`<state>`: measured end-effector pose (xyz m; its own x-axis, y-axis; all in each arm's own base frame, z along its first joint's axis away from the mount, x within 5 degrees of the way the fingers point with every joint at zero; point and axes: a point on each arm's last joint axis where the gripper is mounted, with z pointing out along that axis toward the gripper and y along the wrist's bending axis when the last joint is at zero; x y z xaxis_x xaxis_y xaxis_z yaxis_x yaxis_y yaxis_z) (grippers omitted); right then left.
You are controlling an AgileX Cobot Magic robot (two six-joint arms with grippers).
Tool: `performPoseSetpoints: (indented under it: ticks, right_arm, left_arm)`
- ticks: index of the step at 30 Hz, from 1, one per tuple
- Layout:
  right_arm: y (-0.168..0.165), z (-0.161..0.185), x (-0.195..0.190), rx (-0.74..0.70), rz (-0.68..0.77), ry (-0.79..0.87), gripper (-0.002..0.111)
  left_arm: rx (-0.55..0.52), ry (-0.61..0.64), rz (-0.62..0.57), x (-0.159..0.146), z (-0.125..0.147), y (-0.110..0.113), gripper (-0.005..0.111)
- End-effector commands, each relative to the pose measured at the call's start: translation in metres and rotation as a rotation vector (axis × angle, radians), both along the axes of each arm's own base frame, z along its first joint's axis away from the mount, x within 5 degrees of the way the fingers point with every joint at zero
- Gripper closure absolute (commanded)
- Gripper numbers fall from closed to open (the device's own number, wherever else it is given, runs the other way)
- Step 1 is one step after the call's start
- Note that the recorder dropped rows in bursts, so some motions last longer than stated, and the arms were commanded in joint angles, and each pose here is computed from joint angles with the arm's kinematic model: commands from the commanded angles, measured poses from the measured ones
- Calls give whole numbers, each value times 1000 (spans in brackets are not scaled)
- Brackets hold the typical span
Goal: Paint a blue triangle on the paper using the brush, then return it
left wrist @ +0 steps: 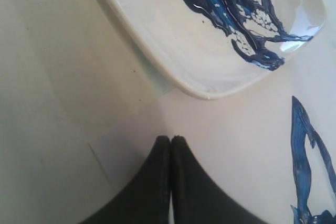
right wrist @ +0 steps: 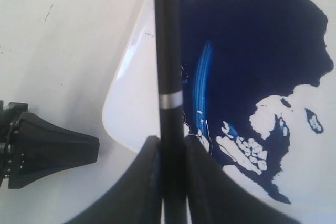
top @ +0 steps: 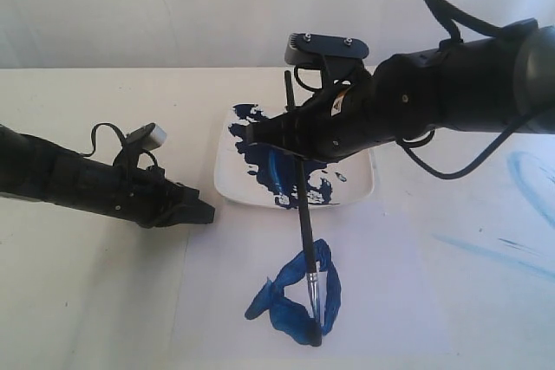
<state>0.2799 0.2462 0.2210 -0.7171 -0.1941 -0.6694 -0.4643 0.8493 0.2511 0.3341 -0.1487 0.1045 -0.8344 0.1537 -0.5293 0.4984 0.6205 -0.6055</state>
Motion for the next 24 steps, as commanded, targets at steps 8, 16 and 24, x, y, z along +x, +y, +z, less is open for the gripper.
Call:
performPoseSetpoints:
  ticks: [8, 16, 24]
  right_arm:
    - [-7, 1, 3, -26, 0, -1, 108]
    - [-15, 1, 8, -46, -11, -3, 108]
    - [-14, 5, 13, -12, -19, -60, 108]
  left_arm:
    - [5, 30, 1, -3, -7, -1, 107]
    - [5, 30, 1, -3, -7, -1, 107]
    - [5, 30, 1, -3, -7, -1, 107]
